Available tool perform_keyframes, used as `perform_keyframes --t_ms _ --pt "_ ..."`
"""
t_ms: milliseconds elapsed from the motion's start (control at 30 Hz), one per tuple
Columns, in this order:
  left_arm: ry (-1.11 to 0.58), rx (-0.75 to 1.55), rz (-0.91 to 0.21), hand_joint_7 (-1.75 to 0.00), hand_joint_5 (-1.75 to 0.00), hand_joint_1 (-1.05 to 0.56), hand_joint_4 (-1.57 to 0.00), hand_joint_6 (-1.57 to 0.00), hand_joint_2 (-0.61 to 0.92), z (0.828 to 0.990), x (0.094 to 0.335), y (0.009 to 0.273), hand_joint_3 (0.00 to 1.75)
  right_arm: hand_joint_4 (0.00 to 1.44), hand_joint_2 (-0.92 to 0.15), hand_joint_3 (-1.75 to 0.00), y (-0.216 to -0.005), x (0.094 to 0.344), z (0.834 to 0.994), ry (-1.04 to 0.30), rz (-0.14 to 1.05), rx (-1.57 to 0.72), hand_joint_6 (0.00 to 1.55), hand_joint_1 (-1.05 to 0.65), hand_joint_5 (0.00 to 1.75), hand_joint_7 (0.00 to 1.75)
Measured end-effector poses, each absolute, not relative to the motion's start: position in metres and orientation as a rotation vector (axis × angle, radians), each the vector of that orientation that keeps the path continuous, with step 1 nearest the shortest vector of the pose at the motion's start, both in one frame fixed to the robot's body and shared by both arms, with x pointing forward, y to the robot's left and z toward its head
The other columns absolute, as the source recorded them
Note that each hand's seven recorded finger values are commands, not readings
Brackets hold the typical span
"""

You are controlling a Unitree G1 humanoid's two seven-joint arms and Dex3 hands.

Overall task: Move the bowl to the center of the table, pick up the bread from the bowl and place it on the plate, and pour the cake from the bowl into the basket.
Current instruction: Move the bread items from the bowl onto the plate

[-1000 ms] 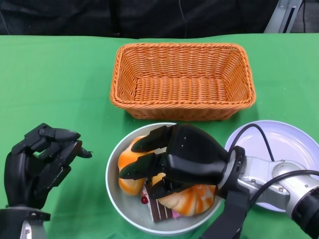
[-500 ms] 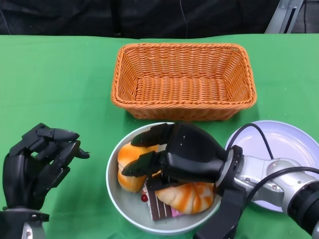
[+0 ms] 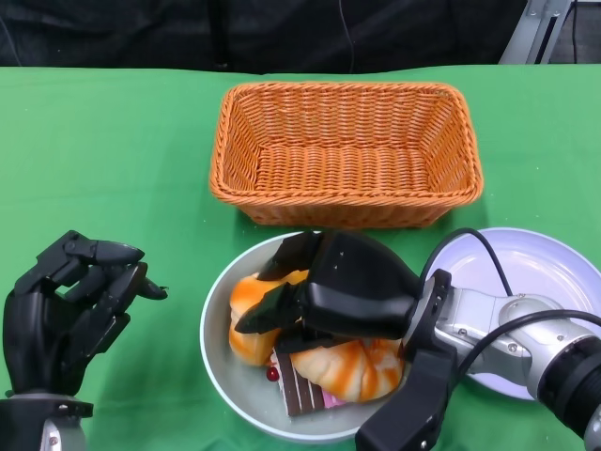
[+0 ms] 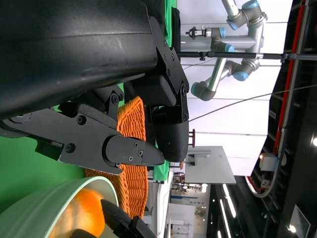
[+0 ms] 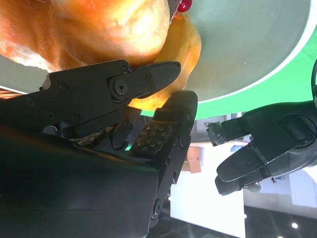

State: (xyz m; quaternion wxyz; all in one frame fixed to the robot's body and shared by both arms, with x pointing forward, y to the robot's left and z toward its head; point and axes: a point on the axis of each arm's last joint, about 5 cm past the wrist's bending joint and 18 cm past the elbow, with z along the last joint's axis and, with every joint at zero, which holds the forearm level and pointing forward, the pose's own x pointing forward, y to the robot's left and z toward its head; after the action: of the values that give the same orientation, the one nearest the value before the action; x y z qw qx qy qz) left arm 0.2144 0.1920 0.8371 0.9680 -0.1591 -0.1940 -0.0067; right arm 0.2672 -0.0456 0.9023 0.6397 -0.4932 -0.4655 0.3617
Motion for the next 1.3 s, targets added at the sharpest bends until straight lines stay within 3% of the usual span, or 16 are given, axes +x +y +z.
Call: perform_keyframes --t_ms 233,500,867,933,1300 --pt "-0.39 -0.316 -0.019 -1.05 -1.31 -0.16 -0.86 -0.89 0.92 0.837 0.215 0.191 0.28 0.94 -0.9 0.0 -0.046 0.268 0.902 -1.031 0.842 -1.112 1.17 -0.33 0.74 0.0" --pt "-0.397 -0.312 -0.016 -1.07 -1.32 -0.16 -0.85 -0.87 0.92 0.838 0.214 0.191 0.29 0.8 -0.92 -0.05 -0.049 0.267 0.894 -1.048 0.799 -1.044 1.2 -0.26 1.13 0.01" --pt "-0.396 -0.313 -0.019 -1.03 -1.3 -0.18 -0.85 -0.89 0.92 0.837 0.215 0.191 0.26 0.81 -0.92 -0.1 -0.051 0.269 0.888 -1.113 0.699 -0.969 1.18 -0.26 1.09 0.0" --pt "-0.396 -0.313 -0.019 -1.01 -1.29 -0.18 -0.85 -0.9 0.92 0.837 0.215 0.191 0.26 0.83 -0.92 -0.09 -0.052 0.269 0.888 -1.115 0.693 -0.961 1.12 -0.26 0.97 0.02" --pt "-0.39 -0.315 -0.018 -0.97 -1.26 -0.2 -0.86 -0.91 0.92 0.836 0.214 0.191 0.25 0.85 -0.92 -0.07 -0.054 0.273 0.893 -1.119 0.651 -0.926 1.2 -0.24 1.08 0.09"
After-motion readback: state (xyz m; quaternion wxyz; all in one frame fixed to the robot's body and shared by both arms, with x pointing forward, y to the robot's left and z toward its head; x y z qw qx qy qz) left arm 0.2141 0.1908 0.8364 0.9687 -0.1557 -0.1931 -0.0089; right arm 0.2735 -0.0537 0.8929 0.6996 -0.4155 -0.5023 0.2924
